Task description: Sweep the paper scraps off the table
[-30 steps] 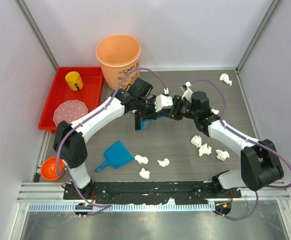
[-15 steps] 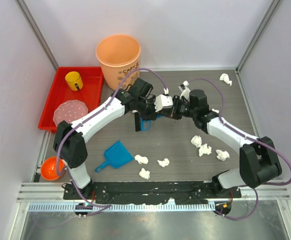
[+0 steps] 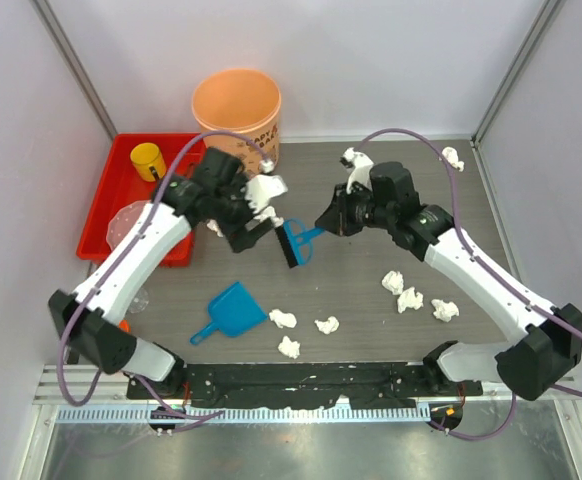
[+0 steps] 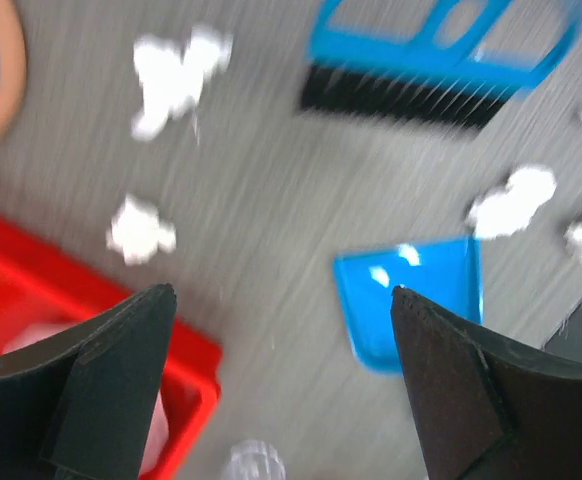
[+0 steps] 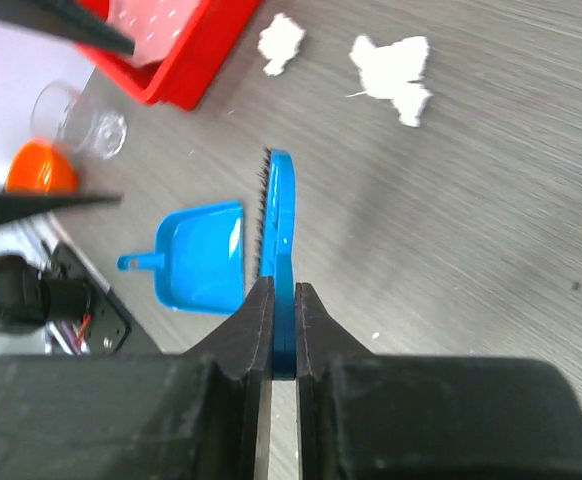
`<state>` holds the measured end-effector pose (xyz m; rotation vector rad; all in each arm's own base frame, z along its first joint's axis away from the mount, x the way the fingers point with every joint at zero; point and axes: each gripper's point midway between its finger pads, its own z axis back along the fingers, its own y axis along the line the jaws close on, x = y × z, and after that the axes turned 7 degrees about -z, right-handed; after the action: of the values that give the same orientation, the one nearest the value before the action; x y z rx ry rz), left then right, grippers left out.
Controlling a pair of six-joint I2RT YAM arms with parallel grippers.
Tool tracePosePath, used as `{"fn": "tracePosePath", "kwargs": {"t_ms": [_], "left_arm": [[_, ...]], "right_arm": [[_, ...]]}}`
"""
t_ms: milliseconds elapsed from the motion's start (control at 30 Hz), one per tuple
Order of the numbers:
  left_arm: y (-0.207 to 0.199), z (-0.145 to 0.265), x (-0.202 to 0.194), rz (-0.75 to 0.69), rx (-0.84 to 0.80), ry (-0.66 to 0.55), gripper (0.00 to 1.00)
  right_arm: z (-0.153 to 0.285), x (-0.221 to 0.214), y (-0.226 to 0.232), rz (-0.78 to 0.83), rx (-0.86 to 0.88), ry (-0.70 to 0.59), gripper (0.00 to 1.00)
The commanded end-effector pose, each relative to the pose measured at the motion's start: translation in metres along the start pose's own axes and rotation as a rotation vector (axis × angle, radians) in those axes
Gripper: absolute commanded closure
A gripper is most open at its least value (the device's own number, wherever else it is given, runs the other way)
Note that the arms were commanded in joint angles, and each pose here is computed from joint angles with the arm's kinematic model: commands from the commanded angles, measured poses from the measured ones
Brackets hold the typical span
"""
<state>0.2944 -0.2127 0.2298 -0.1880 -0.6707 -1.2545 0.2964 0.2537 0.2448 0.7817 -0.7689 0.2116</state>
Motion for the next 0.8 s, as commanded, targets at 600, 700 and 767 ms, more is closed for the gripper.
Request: {"fn": "tracePosePath", "kwargs": {"t_ms": [600, 700, 767], "left_arm": [[-0.141, -0.005, -0.234, 0.149, -0.3, 0.394, 0.05], [-0.144, -0.014, -0.236, 0.183, -0.312, 0.394, 0.05], [-0.14, -0.022, -0.241, 0.183, -0.288, 0.409, 0.05]], "right_arm": [[0.009, -0.204, 0.09, 0.655, 0.375, 0.518, 0.99], [-0.007, -0.205, 0.073, 0.69, 0.291, 0.523, 0.99], [-0.021, -0.192, 0.057, 0.704, 0.159, 0.481, 0.99]]}}
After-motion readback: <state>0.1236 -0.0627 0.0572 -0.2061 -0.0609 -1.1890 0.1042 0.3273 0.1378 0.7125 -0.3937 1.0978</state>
